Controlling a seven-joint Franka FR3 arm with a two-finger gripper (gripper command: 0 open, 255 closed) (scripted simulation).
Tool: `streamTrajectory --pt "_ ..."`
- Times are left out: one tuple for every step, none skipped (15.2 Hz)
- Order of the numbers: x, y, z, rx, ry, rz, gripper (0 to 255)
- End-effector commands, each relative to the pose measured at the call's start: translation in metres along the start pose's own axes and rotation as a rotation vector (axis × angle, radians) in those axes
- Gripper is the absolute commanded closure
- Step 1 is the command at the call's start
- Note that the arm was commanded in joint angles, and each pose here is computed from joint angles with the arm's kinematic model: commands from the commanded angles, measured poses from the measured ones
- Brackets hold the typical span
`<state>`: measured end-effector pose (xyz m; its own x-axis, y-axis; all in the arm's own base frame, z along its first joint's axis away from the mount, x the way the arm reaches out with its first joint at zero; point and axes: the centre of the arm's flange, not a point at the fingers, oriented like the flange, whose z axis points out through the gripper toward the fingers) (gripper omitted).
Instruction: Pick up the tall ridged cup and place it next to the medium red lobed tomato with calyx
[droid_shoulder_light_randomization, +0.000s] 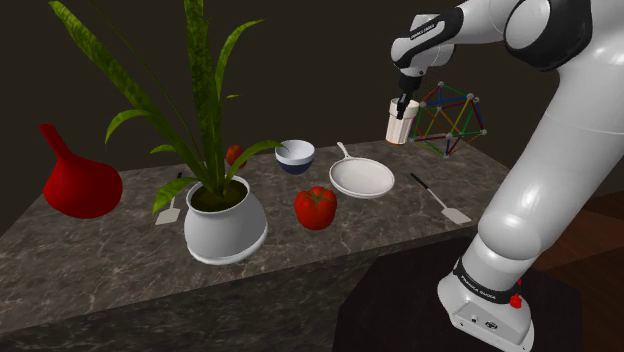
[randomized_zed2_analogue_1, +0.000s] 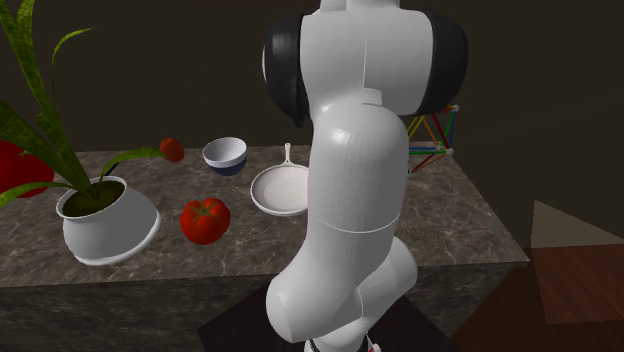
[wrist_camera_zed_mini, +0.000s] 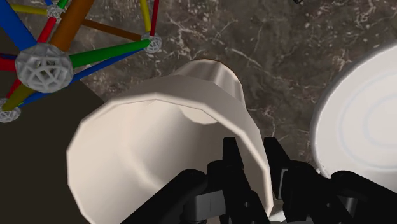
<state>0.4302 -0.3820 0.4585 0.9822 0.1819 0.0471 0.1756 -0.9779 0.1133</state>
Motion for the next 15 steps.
streamTrajectory --pt "0.001 0.001 -0.011 0.000 0.000 0.000 255" --pt "0.001 0.002 -0.016 0.000 0.000 0.000 255" --pt "0.001 0.002 -0.021 0.000 0.000 0.000 255" --pt "0.002 0.003 -0.027 0.000 0.000 0.000 255" --pt "0.002 0.003 -0.032 0.000 0.000 0.000 255" --pt "0.002 0.004 -0.037 0.000 0.000 0.000 255" --pt "0.002 0.005 -0.042 0.000 0.000 0.000 255" --pt "0.003 0.005 -0.047 0.000 0.000 0.000 255" --pt "0.003 0.006 -0.053 0.000 0.000 0.000 255" --pt "0.003 0.006 -0.058 0.000 0.000 0.000 255" --pt "0.003 0.007 -0.063 0.000 0.000 0.000 255" --pt "0.004 0.008 -0.068 0.000 0.000 0.000 255" --pt "0.004 0.008 -0.074 0.000 0.000 0.000 255" --pt "0.004 0.009 -0.079 0.000 0.000 0.000 255" --pt "0.004 0.009 -0.084 0.000 0.000 0.000 255"
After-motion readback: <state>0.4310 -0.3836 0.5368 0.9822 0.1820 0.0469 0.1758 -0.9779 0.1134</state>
